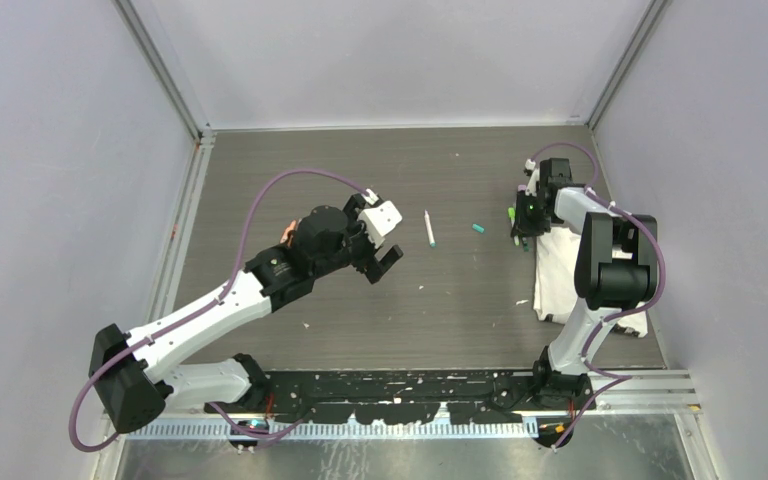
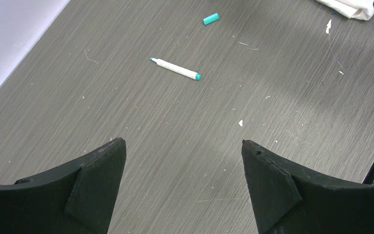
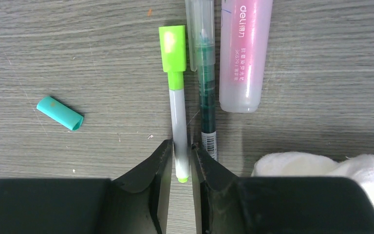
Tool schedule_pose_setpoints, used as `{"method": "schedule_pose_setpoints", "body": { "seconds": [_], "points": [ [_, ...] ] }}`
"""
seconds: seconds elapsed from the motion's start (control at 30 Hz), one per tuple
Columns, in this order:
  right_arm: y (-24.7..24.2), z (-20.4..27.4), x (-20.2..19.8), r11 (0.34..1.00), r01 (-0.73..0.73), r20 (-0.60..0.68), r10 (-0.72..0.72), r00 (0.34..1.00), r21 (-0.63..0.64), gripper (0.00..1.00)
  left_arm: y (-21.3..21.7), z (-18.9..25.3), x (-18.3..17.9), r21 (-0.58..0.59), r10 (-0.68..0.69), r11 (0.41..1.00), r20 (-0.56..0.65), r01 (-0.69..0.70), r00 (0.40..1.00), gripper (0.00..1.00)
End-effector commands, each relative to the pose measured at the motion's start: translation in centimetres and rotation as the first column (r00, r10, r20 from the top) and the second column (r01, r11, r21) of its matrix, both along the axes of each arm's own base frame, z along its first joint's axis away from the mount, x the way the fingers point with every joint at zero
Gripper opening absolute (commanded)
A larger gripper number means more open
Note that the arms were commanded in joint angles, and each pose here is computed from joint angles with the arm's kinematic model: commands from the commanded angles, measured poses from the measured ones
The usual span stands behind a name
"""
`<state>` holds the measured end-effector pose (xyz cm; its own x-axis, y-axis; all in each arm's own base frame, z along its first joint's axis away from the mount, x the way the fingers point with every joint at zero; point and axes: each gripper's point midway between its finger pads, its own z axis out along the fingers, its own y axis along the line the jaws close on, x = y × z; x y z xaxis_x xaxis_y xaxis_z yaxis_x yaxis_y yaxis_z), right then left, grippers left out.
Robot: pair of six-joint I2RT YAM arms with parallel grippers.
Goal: Insert the pens into the pen caps
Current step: Place the pen at the center of the board, then pick up the pen from the center of the board.
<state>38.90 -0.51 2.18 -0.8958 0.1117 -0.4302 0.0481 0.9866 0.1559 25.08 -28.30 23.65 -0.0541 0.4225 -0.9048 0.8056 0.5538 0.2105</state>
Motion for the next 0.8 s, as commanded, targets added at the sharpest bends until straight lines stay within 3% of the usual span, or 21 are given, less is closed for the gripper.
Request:
{"method": "schedule_pose_setpoints", "body": {
  "seconds": [0.0, 0.4, 0.6, 0.77],
  "points": [
    [-0.3, 2.5, 1.3, 1.000, 0.001, 0.075, 0.000, 0.997, -0.009, 0.28, 0.1, 1.4, 0.0, -0.034, 0.004, 0.999, 0.042, -0.002, 0.999, 0.89],
    [-0.7, 5.2, 1.5, 0.999, -0.018, 0.152, 0.023, 0.988, -0.038, 0.30, 0.4, 1.4, 0.3, -0.026, 0.029, 0.999, 0.049, -0.027, 0.998, 0.89],
    [-0.2, 9.3, 1.5, 0.996, -0.078, 0.275, 0.090, 0.957, -0.052, 0.30, 0.3, 1.3, 0.4, -0.025, 0.028, 0.999, 0.046, -0.027, 0.999, 0.89],
    [1.5, 13.8, 1.1, 0.982, -0.184, 0.423, 0.187, 0.887, -0.048, 0.31, 0.3, 1.0, 0.4, -0.018, 0.027, 0.999, 0.042, -0.026, 0.999, 0.89]
  ]
}}
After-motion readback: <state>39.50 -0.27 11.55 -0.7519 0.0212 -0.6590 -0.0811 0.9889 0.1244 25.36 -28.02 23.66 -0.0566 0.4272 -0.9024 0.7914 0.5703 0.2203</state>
